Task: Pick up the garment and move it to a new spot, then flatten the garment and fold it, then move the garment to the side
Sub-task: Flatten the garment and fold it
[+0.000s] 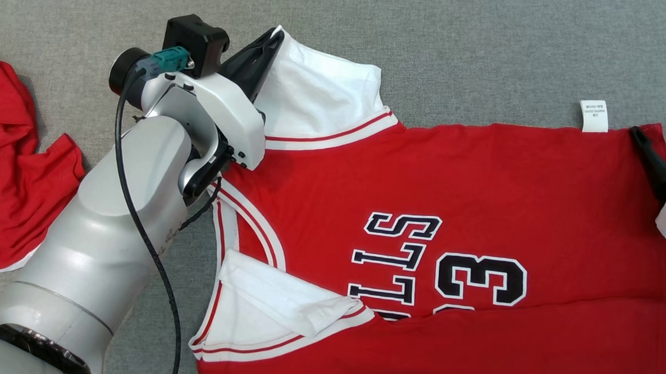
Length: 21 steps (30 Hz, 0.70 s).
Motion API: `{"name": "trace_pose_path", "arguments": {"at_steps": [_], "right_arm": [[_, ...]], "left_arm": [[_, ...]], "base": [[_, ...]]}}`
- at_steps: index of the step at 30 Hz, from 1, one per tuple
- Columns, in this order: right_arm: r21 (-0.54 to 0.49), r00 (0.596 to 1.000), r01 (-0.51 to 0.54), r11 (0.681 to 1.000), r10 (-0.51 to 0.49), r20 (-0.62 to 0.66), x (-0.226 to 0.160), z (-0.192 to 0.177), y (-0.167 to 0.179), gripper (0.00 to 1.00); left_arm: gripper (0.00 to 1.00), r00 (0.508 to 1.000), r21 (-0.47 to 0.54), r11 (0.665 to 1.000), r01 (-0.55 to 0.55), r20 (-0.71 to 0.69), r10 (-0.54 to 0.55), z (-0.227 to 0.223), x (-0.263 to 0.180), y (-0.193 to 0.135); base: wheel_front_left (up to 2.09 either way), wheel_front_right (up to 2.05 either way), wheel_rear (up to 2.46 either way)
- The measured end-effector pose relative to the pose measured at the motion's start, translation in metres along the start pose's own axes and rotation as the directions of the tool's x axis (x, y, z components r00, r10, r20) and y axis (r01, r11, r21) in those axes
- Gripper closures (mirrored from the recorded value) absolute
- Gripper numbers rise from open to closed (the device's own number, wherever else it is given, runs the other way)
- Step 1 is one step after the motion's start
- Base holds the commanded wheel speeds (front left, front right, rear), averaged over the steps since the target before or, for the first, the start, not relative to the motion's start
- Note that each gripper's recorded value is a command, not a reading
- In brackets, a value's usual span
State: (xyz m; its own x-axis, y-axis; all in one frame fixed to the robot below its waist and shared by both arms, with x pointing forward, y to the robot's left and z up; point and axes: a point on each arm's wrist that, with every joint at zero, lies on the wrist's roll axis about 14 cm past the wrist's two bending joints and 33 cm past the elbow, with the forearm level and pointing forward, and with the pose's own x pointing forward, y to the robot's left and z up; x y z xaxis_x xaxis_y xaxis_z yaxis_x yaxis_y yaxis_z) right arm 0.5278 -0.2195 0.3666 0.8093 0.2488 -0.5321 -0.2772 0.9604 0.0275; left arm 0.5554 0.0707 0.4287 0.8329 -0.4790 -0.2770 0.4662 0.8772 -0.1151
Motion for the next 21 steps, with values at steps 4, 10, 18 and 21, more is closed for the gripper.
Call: {"name": "trace_pose_path", "arguments": {"at_steps": [4,10,18,21], "right_arm": [[-0.021,1.000,-0.019,1.000,0.019,-0.010,0.003,0.000,0.005,1.00],[-0.033,0.999,-0.024,0.999,0.025,0.019,0.001,0.004,0.006,1.00],[-0.007,0.995,-0.020,1.000,0.021,0.098,-0.011,0.013,0.009,1.00],[0.000,0.991,-0.021,1.000,0.021,0.133,-0.018,0.017,0.011,1.00]], "left_arm": [[1.00,1.000,0.003,1.000,0.004,0.000,-0.004,0.000,0.000,0.000],[1.00,1.000,0.010,1.000,-0.001,0.007,0.001,0.005,-0.004,0.002],[1.00,0.999,-0.012,1.000,-0.006,0.045,0.007,0.017,-0.019,0.000],[1.00,0.998,-0.024,1.000,-0.008,0.063,0.009,0.021,-0.029,0.000]], "base": [[0.00,0.00,0.00],[0.00,0.00,0.00],[0.00,0.00,0.00],[0.00,0.00,0.00]]}}
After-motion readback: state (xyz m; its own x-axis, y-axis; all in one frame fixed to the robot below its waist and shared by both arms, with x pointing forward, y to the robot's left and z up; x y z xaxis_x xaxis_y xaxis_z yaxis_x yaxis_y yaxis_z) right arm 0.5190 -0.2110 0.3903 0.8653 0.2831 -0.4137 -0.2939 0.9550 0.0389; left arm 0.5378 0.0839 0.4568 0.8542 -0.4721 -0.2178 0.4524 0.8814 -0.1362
